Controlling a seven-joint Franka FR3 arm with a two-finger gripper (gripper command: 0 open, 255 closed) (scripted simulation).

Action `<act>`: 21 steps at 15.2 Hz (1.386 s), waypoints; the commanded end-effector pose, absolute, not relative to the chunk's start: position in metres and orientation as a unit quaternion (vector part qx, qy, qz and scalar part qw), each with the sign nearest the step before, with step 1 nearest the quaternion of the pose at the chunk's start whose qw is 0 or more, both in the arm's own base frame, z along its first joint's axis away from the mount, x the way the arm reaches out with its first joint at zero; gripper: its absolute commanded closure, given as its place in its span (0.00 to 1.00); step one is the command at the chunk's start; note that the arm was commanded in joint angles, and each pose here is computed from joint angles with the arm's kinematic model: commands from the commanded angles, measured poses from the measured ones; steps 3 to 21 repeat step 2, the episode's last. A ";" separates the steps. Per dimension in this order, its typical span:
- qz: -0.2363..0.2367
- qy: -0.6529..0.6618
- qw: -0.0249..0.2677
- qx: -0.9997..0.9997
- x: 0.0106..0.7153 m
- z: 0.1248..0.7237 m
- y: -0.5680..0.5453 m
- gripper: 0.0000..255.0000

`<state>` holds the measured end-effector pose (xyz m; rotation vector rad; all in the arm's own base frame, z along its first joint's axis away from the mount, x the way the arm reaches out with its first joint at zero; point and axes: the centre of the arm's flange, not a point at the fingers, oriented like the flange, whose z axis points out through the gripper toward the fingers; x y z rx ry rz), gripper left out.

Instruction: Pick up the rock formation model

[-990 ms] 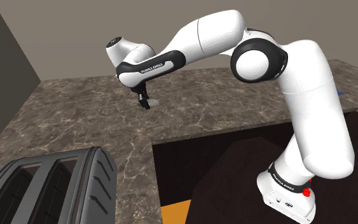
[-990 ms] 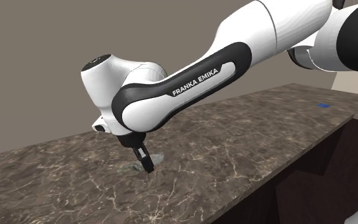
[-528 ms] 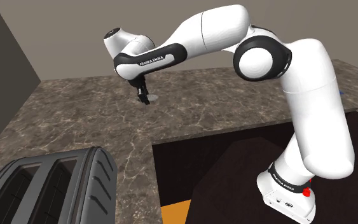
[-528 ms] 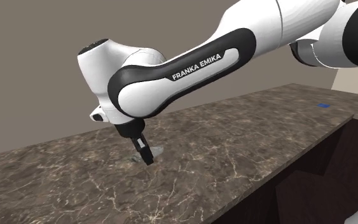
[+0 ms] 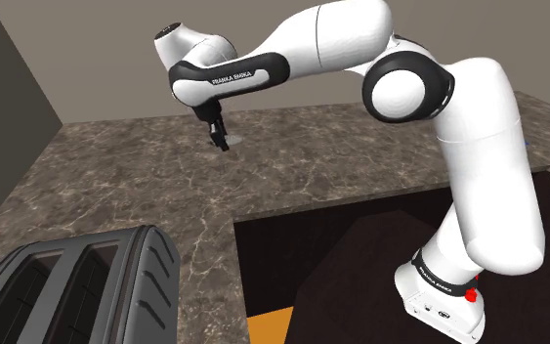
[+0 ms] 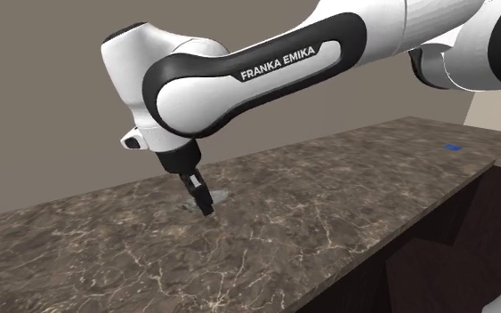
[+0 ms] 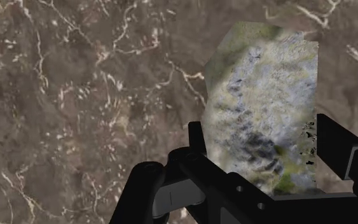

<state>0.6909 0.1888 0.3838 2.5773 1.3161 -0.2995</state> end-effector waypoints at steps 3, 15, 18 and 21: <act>-0.102 0.449 0.116 0.880 0.690 0.392 0.189 1.00; -0.102 0.449 0.116 0.880 0.690 0.392 0.189 1.00; -0.102 0.449 0.116 0.880 0.690 0.392 0.189 1.00; -0.102 0.449 0.116 0.880 0.690 0.392 0.189 1.00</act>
